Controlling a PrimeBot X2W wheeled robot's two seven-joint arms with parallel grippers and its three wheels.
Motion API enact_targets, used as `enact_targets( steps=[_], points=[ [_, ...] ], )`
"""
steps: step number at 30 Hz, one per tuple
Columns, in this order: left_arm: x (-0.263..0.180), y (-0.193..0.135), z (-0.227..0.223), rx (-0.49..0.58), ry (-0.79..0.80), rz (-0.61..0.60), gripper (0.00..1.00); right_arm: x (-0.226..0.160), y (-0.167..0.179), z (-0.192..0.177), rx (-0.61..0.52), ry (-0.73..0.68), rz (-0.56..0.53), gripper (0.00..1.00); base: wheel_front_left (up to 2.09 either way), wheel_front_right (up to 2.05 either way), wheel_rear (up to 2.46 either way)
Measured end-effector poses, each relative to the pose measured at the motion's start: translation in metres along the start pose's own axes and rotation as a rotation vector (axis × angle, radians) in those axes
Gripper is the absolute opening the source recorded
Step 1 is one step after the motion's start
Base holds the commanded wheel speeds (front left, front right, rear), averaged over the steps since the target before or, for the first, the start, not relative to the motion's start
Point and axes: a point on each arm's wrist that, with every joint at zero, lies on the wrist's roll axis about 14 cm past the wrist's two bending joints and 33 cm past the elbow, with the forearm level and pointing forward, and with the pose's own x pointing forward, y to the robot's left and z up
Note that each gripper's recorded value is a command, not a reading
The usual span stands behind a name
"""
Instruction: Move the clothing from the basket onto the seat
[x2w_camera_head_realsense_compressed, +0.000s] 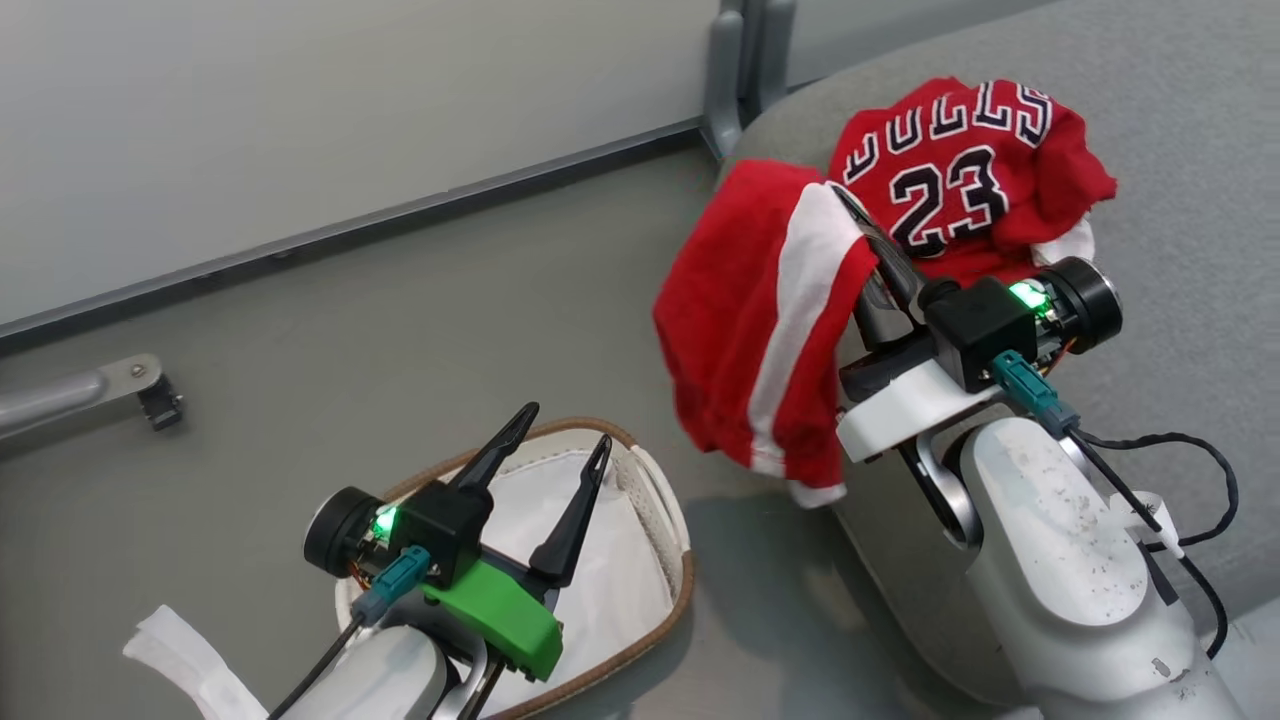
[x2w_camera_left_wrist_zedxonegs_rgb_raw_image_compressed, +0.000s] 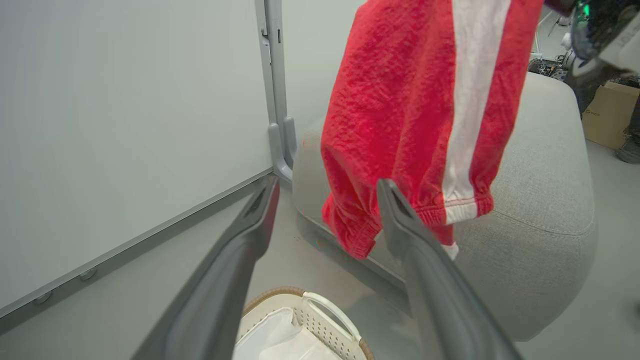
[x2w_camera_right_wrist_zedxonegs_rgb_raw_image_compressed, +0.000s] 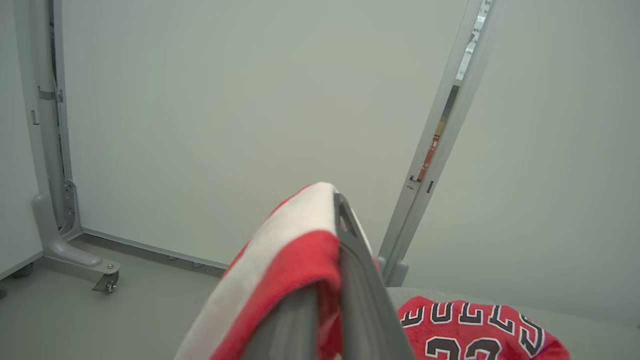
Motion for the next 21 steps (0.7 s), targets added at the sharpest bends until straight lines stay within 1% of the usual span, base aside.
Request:
enact_targets(
  steps=[4, 11, 17, 21],
  points=[
    [0.019, -0.014, -0.010, -0.020, 0.014, -0.070, 1.00, -0.012, -0.025, -0.012, -0.030, 0.043, -0.063, 0.00, 0.00, 0.00, 0.00],
    [0.045, -0.041, -0.032, -0.052, 0.045, -0.195, 1.00, -0.031, -0.058, -0.031, -0.079, 0.120, -0.144, 0.00, 0.00, 0.00, 0.00],
    [0.055, -0.052, -0.054, -0.087, 0.080, -0.253, 1.00, -0.038, -0.074, -0.051, -0.112, 0.187, -0.170, 0.00, 0.00, 0.00, 0.00],
    [0.055, -0.050, -0.064, -0.094, 0.099, -0.253, 1.00, -0.030, -0.086, -0.059, -0.148, 0.208, -0.163, 0.00, 0.00, 0.00, 0.00]
  ],
)
